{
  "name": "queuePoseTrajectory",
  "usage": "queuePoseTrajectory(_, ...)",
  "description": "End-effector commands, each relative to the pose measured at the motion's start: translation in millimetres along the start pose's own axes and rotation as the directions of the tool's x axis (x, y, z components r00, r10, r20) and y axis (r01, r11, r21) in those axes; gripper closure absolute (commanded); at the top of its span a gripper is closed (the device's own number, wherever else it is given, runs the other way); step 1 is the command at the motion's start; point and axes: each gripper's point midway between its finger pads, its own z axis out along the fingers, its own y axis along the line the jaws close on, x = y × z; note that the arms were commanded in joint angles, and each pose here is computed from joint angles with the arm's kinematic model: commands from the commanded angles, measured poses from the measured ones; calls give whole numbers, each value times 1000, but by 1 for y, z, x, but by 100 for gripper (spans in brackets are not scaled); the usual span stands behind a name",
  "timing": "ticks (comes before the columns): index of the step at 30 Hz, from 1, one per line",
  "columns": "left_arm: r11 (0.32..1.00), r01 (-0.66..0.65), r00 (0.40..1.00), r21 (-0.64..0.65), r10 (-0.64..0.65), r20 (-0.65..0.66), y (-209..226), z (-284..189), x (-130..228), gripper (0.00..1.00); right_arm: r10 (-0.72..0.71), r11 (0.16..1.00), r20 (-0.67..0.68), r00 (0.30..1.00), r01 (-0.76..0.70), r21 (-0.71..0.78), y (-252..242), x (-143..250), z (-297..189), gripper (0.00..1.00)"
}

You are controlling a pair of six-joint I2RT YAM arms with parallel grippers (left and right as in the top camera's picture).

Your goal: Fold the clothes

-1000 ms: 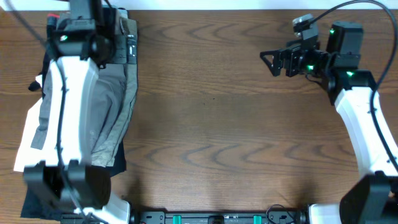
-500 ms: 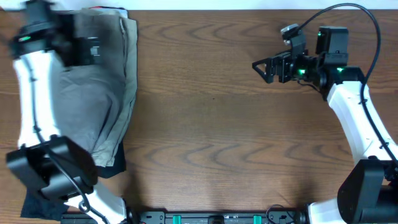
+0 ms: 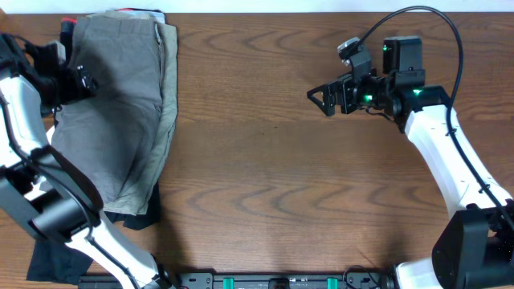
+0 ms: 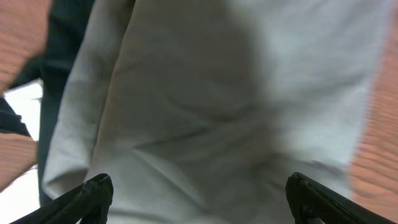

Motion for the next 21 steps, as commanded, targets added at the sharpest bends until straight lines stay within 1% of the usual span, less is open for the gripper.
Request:
queuePoseTrajectory(1,1000,8,1000,11,-8,4,14,8,0,10,-21,1000,-16,1000,21,17,-1,0,3,1)
queuePoseTrajectory(7,1000,6,999,-8,-6,51,25,6,-10,10,-15,999,-32,999,16,37,-4,4,3,1)
queuePoseTrajectory(11,1000,0,998,-11,1,57,28,10,-12,10,-14,999,-33,999,15,38,-4,4,3,1)
queuePoseTrajectory(17,1000,8,1000,5,-8,15,30,36,-2,11,-15,999,-33,999,16,38,-4,4,3,1)
queuePoseTrajectory(21,1000,23,1000,9,-23,-3,32,45,3,11,-14,999,-33,999,16,41,-4,4,3,1)
